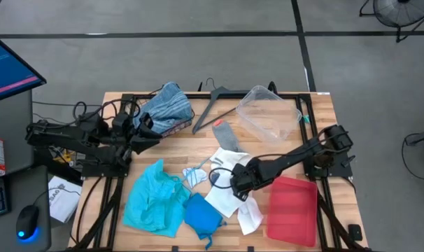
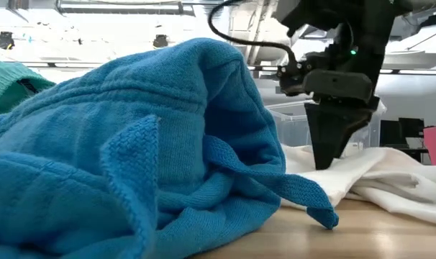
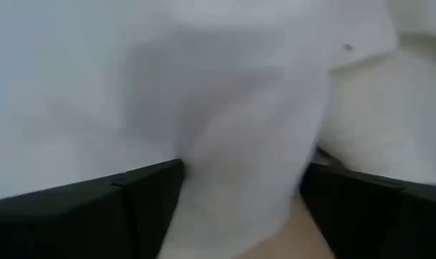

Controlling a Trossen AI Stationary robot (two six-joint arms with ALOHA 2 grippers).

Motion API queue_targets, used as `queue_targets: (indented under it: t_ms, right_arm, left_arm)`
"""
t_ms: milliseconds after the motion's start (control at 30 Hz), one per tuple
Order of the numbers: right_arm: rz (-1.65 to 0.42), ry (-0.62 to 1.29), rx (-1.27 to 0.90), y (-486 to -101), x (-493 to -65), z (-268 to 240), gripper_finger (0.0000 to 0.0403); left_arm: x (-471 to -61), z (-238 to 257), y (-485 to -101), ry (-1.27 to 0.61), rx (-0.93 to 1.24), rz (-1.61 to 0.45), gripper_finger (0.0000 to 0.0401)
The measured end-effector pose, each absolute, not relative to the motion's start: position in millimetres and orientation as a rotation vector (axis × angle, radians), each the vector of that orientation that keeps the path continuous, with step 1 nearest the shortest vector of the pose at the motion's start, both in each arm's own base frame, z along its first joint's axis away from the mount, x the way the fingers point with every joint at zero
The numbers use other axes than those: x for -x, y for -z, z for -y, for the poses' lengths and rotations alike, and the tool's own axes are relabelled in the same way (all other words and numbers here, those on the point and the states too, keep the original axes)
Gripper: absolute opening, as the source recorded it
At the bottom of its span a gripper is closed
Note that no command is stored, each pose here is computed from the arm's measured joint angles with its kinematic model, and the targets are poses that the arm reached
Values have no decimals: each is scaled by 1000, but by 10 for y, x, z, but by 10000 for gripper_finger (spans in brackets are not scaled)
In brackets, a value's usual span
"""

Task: Pick & Place Cloths
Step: Put the white boxers into the transparent bin

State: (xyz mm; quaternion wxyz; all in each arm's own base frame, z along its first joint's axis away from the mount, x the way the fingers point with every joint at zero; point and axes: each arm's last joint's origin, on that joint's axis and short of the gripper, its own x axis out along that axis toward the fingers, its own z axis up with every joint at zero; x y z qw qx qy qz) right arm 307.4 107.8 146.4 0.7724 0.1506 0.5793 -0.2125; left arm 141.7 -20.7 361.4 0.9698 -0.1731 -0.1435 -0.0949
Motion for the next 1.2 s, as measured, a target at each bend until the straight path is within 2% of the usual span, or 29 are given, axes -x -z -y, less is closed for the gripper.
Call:
queue_targets:
  t_ms: [100,200,233,267,567,800,1200]
  right_arm:
    - [-1280,444,-283,-1473,-3102,-1120,180]
    - [-1284,420,-267,-1510,-3147,-1134,59]
    - [-1287,416,-268,-1530,-3149,-1136,31]
    - [-1281,411,-273,-1554,-3161,-1142,19]
    - [-1148,391,-321,-2175,-3069,-1093,6]
    - [-1008,444,-326,-2751,-2798,-932,3]
    - [-669,818,-288,-3837,-2142,53,1]
  left_arm:
    - [-1417,207,-3614,192,350,290,76]
    - [-1417,207,-3614,192,350,290,76]
    - [-1418,207,-3614,191,350,290,76]
    - [-1418,207,-3614,191,350,290,76]
    - [-1418,207,-3612,191,350,289,76]
    - [-1416,206,-3613,191,350,290,76]
    - [-1417,207,-3612,191,350,289,76]
